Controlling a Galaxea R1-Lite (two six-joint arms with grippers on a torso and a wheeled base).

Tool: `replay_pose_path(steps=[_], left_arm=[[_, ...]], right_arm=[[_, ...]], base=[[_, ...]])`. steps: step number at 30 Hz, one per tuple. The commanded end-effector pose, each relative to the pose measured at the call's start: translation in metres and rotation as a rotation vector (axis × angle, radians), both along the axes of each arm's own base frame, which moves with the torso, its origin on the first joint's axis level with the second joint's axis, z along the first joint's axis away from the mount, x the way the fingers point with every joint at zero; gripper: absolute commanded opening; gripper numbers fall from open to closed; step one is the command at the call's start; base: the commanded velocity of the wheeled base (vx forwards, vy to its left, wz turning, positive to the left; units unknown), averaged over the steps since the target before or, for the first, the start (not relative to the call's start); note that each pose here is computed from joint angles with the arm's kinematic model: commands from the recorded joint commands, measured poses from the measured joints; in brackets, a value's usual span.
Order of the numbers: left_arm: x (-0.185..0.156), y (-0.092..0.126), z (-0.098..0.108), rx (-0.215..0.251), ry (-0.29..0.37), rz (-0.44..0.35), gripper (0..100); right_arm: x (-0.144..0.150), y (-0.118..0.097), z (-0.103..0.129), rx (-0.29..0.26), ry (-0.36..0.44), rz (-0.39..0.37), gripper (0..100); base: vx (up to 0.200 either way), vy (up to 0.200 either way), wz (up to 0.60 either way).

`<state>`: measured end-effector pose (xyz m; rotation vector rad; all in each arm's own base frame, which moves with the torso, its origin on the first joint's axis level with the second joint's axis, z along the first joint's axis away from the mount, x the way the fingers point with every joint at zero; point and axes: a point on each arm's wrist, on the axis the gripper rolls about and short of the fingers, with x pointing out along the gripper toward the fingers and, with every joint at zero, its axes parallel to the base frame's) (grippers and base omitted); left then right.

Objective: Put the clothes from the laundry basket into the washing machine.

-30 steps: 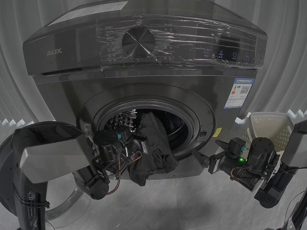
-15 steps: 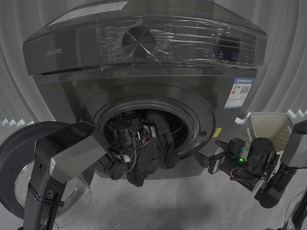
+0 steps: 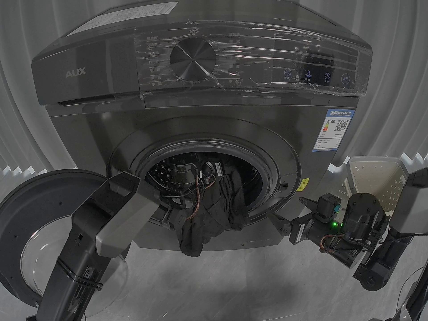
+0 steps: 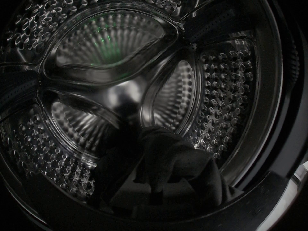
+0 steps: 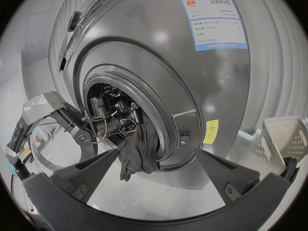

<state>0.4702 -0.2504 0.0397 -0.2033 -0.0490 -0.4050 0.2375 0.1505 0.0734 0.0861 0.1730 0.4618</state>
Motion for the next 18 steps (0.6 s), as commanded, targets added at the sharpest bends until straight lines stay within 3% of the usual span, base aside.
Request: replay_pose_path(steps=[1, 14, 15, 18], left_arm=[[0.012, -0.003, -0.013, -0.013, -0.008, 0.036, 0], [0.018, 0.011, -0.009, -0.007, 0.007, 0.074, 0], [0.017, 0.011, -0.005, -0.007, 0.007, 0.074, 100], [0.016, 0.012, 0.000, -0.012, 0.006, 0.074, 100]], right_arm=[[0.000, 0.000, -0.001, -0.002, 0.002, 0.001, 100], [0.000, 0.001, -0.002, -0.002, 0.004, 0.002, 100], [0.000, 0.001, -0.002, -0.001, 0.004, 0.002, 100], [0.000, 0.001, -0.002, -0.001, 0.004, 0.002, 100]], base=[[0.000, 0.000, 0.00], [0.000, 0.000, 0.00], [0.000, 0.000, 0.00], [0.000, 0.000, 0.00]])
